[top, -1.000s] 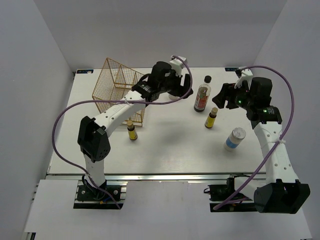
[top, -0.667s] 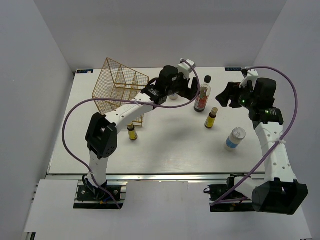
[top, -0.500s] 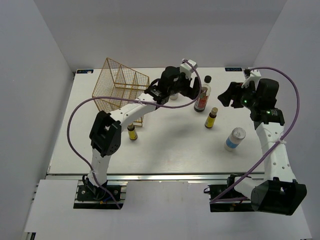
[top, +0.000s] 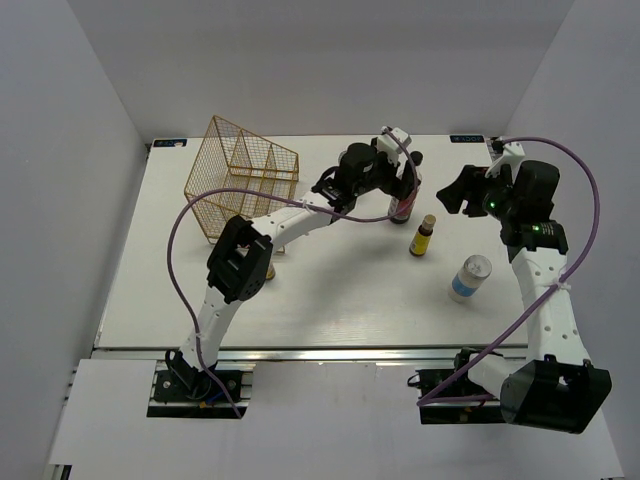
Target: Organize the condiment bottles
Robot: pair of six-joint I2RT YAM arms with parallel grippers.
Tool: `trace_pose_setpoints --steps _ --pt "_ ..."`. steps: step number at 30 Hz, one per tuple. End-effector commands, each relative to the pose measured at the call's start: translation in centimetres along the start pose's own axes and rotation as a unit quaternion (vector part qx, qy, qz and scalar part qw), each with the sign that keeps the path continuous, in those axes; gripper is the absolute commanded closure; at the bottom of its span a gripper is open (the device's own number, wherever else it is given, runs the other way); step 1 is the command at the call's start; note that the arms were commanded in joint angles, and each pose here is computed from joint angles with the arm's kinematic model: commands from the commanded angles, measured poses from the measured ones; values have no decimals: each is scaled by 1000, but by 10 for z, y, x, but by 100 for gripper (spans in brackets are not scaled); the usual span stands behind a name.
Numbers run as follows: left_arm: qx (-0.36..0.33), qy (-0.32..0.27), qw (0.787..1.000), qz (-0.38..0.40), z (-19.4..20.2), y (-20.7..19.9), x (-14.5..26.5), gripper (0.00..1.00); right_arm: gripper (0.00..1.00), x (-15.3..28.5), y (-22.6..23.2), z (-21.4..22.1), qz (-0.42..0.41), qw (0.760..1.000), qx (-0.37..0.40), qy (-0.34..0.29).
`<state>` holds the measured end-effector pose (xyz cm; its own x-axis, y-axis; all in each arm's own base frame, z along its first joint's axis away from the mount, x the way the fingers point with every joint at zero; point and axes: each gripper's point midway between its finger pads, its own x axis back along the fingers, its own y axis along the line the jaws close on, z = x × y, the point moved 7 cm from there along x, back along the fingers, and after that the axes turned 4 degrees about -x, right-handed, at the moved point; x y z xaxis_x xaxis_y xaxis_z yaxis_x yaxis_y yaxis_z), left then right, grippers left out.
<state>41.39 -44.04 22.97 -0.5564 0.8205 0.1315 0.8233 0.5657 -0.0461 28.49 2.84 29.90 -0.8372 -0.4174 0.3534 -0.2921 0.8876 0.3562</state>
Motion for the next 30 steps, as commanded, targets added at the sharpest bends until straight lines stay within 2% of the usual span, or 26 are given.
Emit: trace_pose_setpoints --steps 1,8,14,30 --pt "-21 -77 997 -2 -48 -3 -6 12 31 4 4 -8 -10 999 12 -30" --pt "-11 -100 995 -22 -54 2 -16 13 31 1 2 -5 -11 999 12 -28" --pt "-6 -103 994 -31 -54 5 -23 22 31 -1 1 -4 -9 1000 12 -27" --pt "4 -94 995 -33 -42 7 -32 31 31 -1 -2 -5 -2 1000 11 -29"
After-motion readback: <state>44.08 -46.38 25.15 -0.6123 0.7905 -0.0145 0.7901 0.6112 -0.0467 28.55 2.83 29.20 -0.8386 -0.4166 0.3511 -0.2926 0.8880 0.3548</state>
